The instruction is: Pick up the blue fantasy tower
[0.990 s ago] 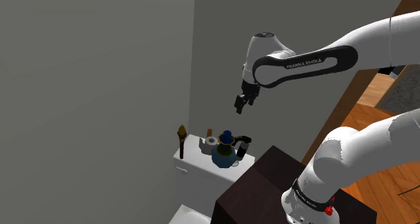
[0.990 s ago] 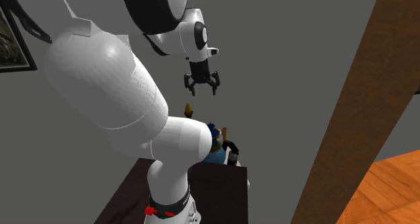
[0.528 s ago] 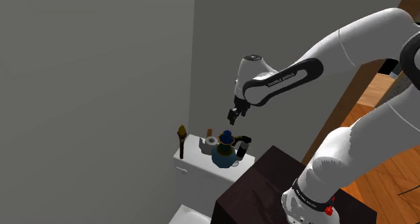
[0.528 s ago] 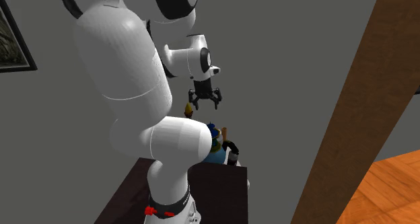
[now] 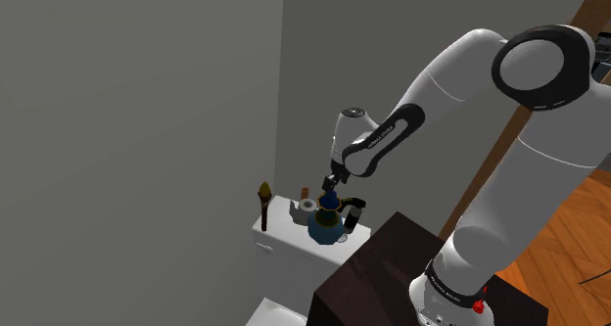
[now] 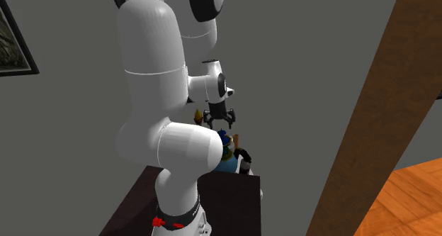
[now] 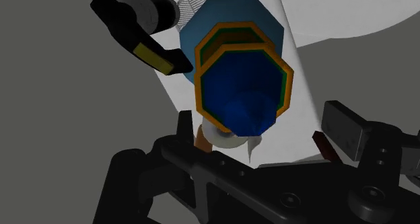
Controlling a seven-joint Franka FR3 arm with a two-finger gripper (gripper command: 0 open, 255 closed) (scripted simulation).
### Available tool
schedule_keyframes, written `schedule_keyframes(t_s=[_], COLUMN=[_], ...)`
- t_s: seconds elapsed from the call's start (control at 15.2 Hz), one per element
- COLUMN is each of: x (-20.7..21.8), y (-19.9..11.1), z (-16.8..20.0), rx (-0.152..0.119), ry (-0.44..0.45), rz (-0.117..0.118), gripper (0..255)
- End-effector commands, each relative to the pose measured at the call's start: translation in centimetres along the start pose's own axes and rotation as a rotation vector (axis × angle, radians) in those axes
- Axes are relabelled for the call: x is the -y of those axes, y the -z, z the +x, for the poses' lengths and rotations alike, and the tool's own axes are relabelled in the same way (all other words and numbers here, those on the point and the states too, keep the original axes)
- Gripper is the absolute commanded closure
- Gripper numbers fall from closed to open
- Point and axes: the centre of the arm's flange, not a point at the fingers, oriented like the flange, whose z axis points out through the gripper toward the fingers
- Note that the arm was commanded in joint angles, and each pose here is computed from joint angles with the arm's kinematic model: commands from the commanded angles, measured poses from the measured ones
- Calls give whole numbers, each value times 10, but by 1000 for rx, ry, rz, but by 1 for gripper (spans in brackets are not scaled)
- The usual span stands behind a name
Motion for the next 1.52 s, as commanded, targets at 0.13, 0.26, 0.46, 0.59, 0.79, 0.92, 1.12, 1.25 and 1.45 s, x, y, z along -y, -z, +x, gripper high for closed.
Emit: schedule_keyframes(t_s=[0.13,0.26,0.46,0.59,0.79,0.92,1.12,1.25,1.45], x=[1,3,4,4,4,4,4,2,0], y=[-24,-35,-43,-43,-43,-43,-43,-32,-17], z=[0,-1,-1,-2,-2,-2,-1,-1,0], rx=[-2,-2,-2,-2,-2,-2,-2,-2,-2], ry=[1,1,1,1,1,1,1,1,1], rz=[1,1,1,1,1,1,1,1,1], gripper=[0,0,0,255,255,255,255,255,255])
